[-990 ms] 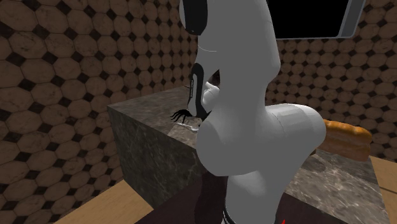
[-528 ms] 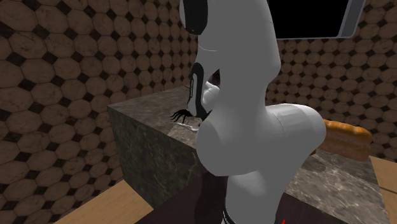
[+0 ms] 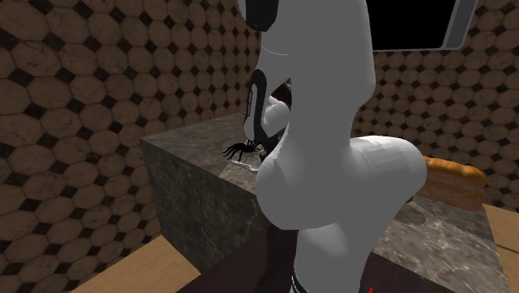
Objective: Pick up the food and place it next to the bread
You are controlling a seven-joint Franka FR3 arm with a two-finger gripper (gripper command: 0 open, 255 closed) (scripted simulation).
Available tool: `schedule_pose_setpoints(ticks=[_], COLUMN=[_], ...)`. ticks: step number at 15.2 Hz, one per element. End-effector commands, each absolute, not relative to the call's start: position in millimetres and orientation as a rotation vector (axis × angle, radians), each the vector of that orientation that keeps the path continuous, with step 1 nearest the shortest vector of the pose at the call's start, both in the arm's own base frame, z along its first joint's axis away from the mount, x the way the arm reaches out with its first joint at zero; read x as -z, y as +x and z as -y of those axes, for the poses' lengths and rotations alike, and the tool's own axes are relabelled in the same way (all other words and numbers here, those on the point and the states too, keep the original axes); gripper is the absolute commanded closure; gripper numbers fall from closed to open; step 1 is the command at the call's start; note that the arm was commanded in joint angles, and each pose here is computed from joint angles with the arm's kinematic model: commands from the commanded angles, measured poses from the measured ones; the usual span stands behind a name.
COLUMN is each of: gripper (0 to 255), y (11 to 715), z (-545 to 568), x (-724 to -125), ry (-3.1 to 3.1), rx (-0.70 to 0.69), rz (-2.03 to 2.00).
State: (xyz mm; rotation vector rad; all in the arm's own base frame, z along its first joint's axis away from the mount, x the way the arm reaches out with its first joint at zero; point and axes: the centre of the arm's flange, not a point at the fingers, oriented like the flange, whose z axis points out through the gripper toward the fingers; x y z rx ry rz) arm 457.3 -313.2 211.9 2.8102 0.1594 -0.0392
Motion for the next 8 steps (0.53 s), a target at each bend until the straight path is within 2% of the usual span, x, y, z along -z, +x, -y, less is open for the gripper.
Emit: schedule_pose_setpoints(ticks=[1,8], gripper=[255,255], y=[456.5,456.5], z=[313.8,313.8], x=[-222.3,-259.3], ry=[2.810,2.810], rx=[0.040,0.040], rz=[-0.160,-0.160])
